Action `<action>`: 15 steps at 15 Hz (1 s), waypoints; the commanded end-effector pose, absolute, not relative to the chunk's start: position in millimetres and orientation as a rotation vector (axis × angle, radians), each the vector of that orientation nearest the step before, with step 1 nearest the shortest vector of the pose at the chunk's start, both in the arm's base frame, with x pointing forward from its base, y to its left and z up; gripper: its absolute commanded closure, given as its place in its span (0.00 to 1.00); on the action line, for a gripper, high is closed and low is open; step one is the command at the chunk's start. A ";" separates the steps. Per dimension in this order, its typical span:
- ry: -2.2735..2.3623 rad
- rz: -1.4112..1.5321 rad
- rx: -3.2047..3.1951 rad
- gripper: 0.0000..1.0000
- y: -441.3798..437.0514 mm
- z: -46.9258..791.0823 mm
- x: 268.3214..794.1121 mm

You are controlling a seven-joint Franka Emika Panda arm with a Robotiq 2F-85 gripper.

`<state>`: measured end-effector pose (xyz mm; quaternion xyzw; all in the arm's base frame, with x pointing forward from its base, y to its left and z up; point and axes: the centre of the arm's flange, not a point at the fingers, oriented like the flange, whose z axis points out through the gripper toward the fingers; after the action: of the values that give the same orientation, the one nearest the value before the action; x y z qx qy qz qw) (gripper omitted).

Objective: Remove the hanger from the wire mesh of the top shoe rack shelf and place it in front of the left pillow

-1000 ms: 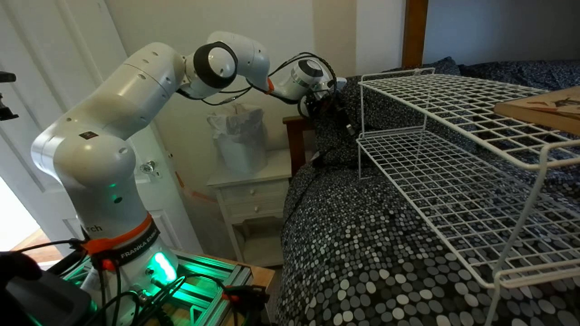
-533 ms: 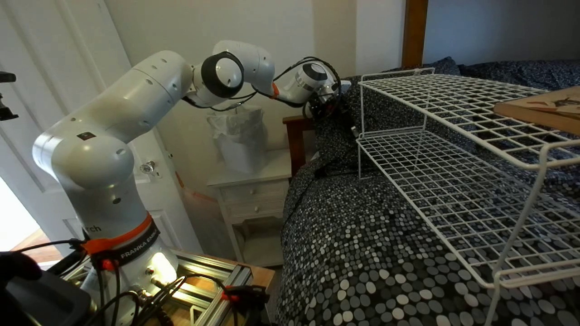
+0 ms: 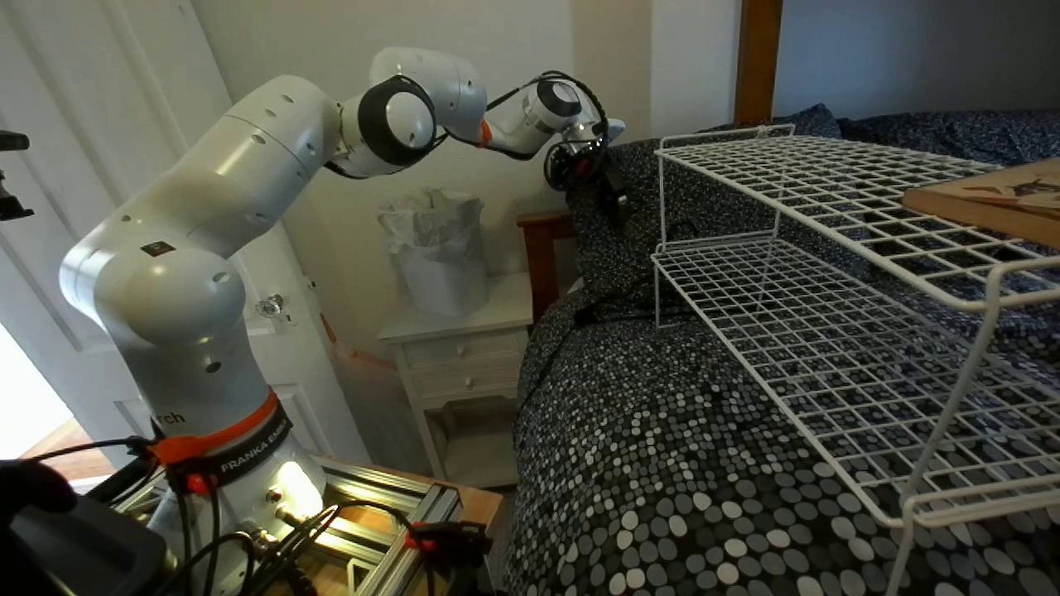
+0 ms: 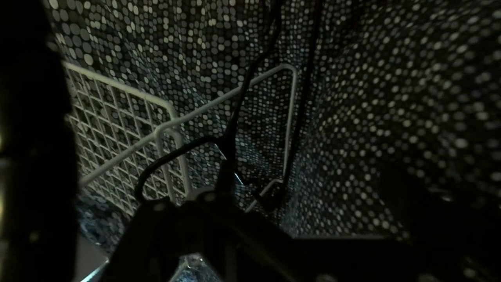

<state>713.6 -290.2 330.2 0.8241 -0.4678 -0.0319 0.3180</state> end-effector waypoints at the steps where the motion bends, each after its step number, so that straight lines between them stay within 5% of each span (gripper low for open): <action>1: -1.144 -0.173 2.345 0.00 -262.6 372.2 693.2; 15: -0.482 -0.076 2.915 0.00 -266.9 492.8 615.5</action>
<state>667.3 -263.8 488.1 0.9659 -0.2162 -0.0211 0.1408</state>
